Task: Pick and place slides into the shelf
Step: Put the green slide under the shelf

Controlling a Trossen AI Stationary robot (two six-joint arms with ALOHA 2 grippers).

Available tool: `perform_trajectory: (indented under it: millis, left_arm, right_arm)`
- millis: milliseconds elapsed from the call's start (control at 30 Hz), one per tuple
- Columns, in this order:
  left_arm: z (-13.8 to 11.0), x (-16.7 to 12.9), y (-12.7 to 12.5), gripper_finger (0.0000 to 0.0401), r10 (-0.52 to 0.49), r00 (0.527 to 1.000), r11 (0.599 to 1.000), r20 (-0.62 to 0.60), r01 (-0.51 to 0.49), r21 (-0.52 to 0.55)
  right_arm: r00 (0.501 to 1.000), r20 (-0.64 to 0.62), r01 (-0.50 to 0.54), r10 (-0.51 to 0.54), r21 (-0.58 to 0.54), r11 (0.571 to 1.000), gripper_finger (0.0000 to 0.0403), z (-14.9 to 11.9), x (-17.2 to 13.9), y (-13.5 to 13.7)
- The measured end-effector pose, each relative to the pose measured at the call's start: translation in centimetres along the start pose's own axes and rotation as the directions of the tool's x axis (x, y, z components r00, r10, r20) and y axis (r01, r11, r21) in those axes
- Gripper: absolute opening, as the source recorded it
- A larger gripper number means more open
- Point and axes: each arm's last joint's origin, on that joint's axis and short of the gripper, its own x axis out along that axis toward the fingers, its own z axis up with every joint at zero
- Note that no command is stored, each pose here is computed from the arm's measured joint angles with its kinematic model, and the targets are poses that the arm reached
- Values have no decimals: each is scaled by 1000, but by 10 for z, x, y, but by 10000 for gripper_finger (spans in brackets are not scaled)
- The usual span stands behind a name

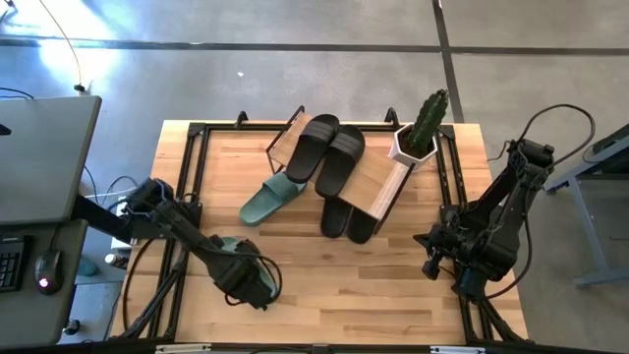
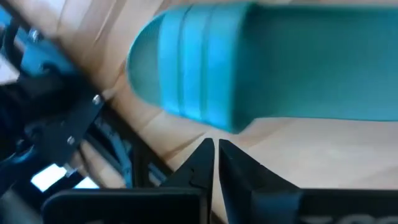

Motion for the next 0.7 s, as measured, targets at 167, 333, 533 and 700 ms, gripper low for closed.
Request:
perform_trajectory:
  millis: [167, 333, 533, 700]
  left_arm:
    - [-1, 25, -2, 51, 13, 998, 1000, -60, -13, -1]
    - [1, 32, -8, 107, -38, 999, 999, -37, 39, 2]
    - [4, 32, -8, 167, -31, 998, 999, 58, 30, 12]
    - [5, 34, -11, 196, -27, 997, 999, 79, 25, 30]
  right_arm:
    - [1000, -1, 0, 0, -3, 1000, 1, 0, 0, 0]
    - [1000, -16, 0, -1, -4, 1000, 1, -1, 0, 0]
    - [1000, -16, 6, -6, -10, 1000, 1, -1, 0, -1]
    - [1000, -16, 11, -11, -15, 1000, 1, 0, 0, -1]
